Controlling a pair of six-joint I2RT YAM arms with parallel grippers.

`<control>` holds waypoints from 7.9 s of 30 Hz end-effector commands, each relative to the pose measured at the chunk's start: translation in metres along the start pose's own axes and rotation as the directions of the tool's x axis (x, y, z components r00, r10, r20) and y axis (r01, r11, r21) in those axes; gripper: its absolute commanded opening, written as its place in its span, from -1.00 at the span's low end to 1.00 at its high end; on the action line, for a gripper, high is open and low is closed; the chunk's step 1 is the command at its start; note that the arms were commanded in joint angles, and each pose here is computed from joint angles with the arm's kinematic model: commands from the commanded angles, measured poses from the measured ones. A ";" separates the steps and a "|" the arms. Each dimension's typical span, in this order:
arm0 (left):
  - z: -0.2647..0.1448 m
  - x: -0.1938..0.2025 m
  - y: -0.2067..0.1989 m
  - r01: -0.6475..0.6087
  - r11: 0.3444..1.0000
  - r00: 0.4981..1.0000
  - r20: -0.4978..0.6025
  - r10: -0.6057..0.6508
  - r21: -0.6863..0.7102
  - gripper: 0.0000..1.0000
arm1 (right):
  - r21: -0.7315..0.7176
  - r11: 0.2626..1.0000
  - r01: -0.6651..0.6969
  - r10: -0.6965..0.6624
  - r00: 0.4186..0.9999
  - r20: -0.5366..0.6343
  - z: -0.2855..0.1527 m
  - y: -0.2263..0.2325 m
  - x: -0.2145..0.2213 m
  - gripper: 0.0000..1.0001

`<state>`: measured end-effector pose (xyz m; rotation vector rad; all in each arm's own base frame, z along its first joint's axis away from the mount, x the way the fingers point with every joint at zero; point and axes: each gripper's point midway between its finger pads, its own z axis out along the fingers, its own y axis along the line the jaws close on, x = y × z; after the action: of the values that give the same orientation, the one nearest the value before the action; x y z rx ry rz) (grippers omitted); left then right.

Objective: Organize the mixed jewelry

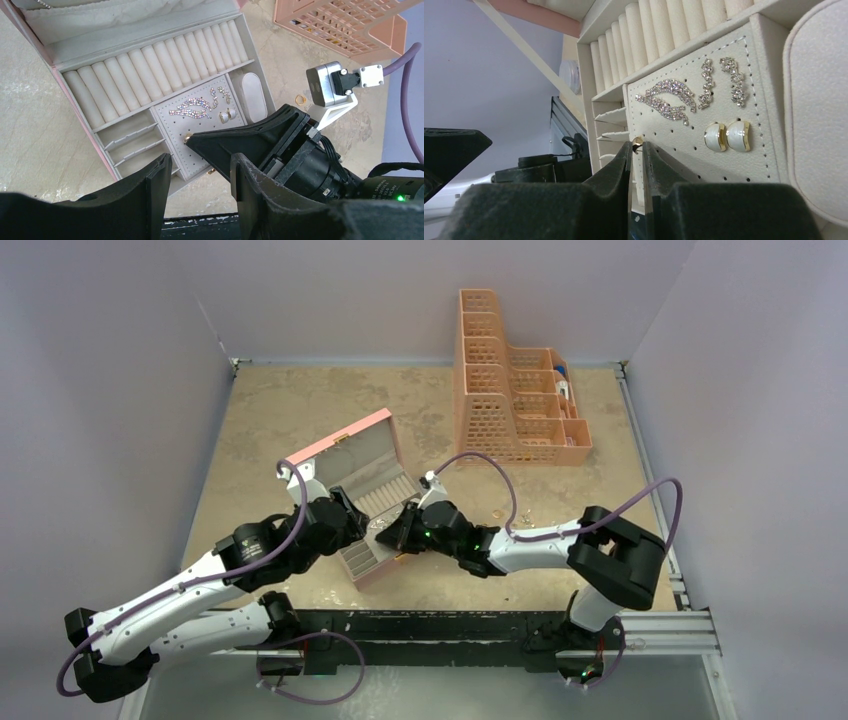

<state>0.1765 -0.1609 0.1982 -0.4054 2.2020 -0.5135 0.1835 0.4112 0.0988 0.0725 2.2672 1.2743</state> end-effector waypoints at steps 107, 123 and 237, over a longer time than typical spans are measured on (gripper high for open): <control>0.002 0.063 -0.092 0.053 0.899 0.961 -0.265 0.072 0.435 0.42 | 0.227 0.966 0.122 -0.182 0.948 0.262 -0.136 -0.056 -0.090 -1.00; -0.047 0.006 -0.161 0.158 0.687 0.977 -0.215 -0.002 0.709 0.44 | -0.360 0.884 0.299 -0.136 0.901 0.412 -0.175 0.099 -0.116 -1.00; -0.049 0.013 -0.133 0.292 0.701 0.895 -0.445 0.040 0.650 -0.81 | -0.579 0.796 0.175 0.110 0.899 0.423 -0.224 0.108 -0.113 0.16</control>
<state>0.1411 -0.2878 0.2865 -0.0109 2.0720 -1.8234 0.1388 0.2727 0.3177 -0.0589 1.4149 1.7264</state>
